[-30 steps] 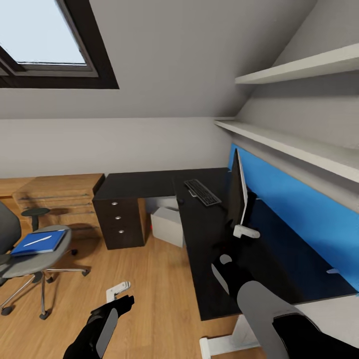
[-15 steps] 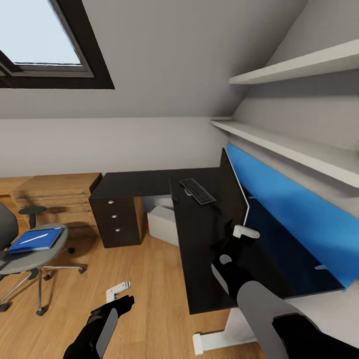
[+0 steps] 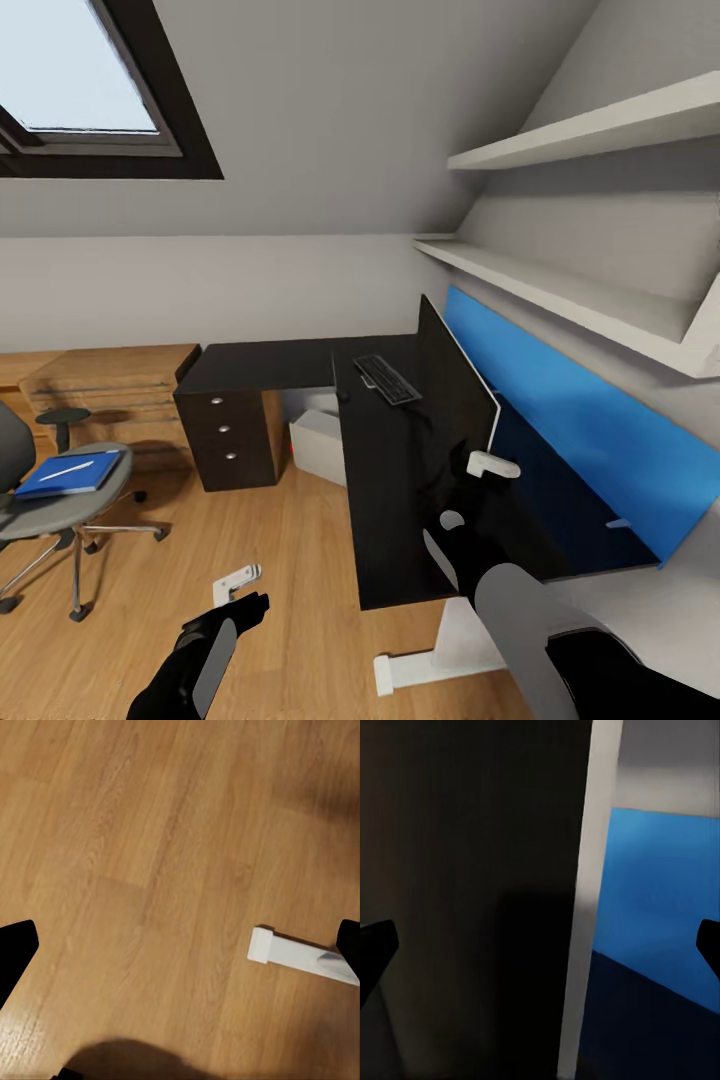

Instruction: In the bedroom, organize the workspace by keeping the computer under the desk, ensuring the monitor is on the desk, placing the keyboard on the desk next to the monitor, placing the mouse on the desk next to the keyboard, moving the folder from the swivel chair onto the desk next to the mouse, stacking the notebook on top of the folder with the pen on top of the notebook, and positioning the swivel chair next to the desk.

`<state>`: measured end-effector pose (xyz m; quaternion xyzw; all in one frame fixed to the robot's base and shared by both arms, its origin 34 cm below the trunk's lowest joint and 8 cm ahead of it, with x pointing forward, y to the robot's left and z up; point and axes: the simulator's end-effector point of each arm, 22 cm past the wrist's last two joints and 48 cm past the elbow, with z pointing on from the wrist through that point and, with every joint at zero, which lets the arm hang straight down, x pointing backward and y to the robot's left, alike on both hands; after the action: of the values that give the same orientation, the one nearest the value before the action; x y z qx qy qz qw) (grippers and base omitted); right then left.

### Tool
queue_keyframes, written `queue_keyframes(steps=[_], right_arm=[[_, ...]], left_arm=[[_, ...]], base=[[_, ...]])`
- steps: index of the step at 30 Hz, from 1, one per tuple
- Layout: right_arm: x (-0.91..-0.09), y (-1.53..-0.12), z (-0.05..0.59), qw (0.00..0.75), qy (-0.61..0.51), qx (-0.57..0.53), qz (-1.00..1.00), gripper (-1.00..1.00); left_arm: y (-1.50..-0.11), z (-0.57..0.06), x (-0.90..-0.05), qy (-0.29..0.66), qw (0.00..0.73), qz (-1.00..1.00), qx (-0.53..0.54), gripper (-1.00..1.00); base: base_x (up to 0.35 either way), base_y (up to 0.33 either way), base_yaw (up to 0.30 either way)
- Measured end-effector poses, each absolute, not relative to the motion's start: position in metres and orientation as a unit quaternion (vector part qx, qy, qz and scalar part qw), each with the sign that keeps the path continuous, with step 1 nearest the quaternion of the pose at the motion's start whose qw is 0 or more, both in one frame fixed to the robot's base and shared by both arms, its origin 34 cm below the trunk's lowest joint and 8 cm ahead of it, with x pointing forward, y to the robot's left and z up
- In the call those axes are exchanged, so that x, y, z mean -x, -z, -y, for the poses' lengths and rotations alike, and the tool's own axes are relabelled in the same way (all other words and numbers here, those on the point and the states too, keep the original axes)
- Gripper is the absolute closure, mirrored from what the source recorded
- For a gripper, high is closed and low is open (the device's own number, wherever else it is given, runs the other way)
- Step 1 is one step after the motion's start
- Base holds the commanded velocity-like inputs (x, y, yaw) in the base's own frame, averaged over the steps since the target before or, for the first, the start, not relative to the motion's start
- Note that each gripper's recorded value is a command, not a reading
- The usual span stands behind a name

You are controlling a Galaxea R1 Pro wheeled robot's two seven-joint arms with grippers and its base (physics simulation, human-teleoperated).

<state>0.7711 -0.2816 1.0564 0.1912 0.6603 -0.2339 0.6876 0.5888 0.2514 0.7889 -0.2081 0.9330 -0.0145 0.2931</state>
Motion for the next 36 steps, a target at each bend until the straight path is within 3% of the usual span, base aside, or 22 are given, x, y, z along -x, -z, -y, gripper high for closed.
queue_keyframes(steps=[20,36], right_arm=[[-0.771,-1.055,0.275,0.687,0.229,-0.190,-0.663,-1.00],[-0.779,-1.053,0.261,0.692,0.206,-0.168,-0.671,-1.00]], left_arm=[[-0.789,-0.252,-0.589,0.014,0.293,-0.933,0.208,-1.00],[-0.789,-0.252,-0.589,0.014,0.293,-0.933,0.208,-1.00]], base=[[-0.005,-0.002,0.000],[-0.272,-0.080,0.000]])
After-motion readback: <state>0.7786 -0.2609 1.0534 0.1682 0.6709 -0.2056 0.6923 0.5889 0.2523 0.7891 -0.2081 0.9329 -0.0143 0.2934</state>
